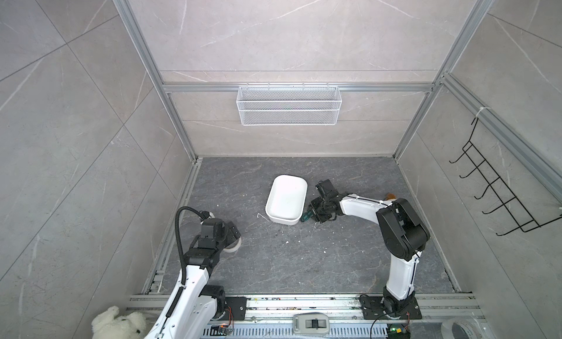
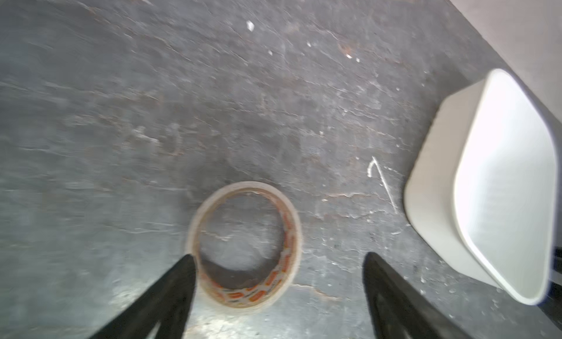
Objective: Put the screwdriver in the bin
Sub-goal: Pick up the screwdriver from the center of the table, then place the screwdriver into the bin, then reset both arms
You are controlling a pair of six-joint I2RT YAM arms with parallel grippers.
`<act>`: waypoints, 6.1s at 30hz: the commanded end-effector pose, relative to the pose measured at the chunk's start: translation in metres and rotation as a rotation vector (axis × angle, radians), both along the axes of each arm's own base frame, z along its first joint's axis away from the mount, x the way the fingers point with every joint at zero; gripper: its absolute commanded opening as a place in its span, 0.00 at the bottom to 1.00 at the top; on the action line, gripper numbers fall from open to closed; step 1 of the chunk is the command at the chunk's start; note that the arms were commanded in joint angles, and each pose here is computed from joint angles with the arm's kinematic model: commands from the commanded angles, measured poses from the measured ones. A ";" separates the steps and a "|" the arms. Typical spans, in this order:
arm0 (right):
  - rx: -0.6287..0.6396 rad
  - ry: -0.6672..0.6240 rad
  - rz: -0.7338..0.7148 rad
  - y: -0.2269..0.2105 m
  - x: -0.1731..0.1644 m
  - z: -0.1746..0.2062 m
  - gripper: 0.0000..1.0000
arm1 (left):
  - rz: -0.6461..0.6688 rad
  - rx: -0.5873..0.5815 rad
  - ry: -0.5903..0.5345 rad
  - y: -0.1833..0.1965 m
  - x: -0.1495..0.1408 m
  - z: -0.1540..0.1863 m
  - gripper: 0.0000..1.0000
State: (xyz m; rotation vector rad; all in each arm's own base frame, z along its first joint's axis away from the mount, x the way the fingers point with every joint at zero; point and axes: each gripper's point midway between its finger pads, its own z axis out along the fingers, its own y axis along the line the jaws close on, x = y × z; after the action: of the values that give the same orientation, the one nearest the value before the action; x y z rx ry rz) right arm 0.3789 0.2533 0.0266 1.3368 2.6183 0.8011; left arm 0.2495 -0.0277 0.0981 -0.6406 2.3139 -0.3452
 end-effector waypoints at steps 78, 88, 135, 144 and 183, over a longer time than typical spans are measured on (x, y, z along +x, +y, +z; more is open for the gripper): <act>-0.611 -0.585 0.646 0.068 0.025 0.220 0.41 | -0.090 -0.131 -0.003 -0.085 0.001 0.045 1.00; -1.097 -0.966 0.303 -0.120 -0.048 0.229 0.78 | -0.178 0.269 -0.258 -0.048 0.021 0.112 1.00; -1.470 -0.920 0.220 -0.235 -0.025 0.106 0.99 | -0.181 0.822 -0.359 0.034 0.067 0.020 1.00; -1.213 -1.038 0.372 -0.230 -0.016 0.083 0.82 | -0.190 0.792 -0.383 0.032 0.096 0.018 1.00; -1.174 -0.955 0.411 -0.234 0.005 0.070 0.99 | -0.118 0.608 -0.393 0.057 0.132 -0.009 1.00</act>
State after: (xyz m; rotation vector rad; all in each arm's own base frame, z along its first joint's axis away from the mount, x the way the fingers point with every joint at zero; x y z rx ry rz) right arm 0.3780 0.0181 0.0895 0.0152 1.8969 -0.1830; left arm 0.3689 0.0289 0.0672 -0.0987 2.0059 0.1955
